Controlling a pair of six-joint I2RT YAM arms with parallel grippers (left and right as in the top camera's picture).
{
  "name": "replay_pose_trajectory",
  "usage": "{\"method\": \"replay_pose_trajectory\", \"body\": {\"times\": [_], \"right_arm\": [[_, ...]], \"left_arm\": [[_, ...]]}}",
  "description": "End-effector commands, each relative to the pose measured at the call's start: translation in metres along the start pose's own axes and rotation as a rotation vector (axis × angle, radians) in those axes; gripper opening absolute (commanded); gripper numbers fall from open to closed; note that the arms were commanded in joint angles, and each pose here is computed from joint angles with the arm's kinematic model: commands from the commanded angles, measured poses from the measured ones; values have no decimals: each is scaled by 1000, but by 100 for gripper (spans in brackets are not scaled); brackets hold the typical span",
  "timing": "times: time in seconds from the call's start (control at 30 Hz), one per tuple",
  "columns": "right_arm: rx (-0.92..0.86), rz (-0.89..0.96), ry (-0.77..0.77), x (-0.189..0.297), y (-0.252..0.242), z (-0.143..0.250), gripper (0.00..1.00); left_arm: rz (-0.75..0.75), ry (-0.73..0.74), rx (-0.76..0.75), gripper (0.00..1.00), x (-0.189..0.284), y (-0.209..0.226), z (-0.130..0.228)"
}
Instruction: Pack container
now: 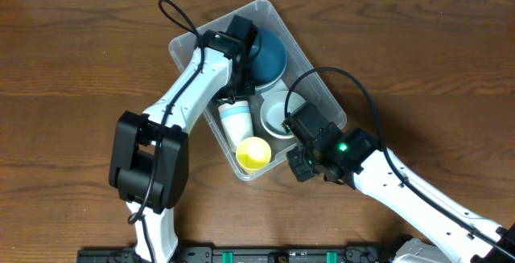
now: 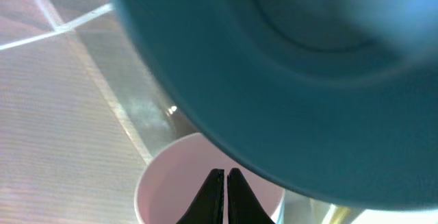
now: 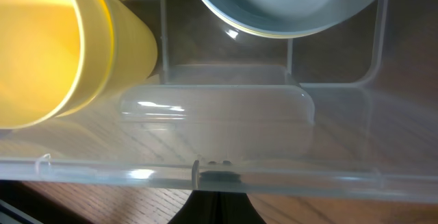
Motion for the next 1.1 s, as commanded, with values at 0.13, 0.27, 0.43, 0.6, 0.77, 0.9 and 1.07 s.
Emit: {"method": "replay_pose_trajectory", "body": {"times": [0.13,0.27,0.43,0.6,0.77,0.9,1.07], "right_arm": [[-6,8,-20,-1,2,-4,1],[-6,15,-22,-1,1,-4,1],[-6,23,-22,-1,0,-4,1],[-6,28,-17,-1,-1,-3,1],[-8,44,-17,-1,-3,-3,1],[-14,49,-18,-1,-6,-3,1],[-29,54,-19,0,-10,-4,1]], "left_arm": [[59,68,5,6,19,-4,19],[40,93,6,6,20,0,24],[16,98,7,6,20,4,26],[0,108,20,6,20,6,28],[-11,145,53,6,22,8,35],[6,196,59,6,23,8,43],[-10,238,74,6,25,11,51]]}}
Point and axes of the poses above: each gripper's point midway between its finger pads, its own x axis back along the fingers, its own y axis along the line the jaws close on, z = x × y, the point moved 5 cm from there along x, back along the fingers, and after that the axes turned 6 degrees about x, right-handed, at the moved point
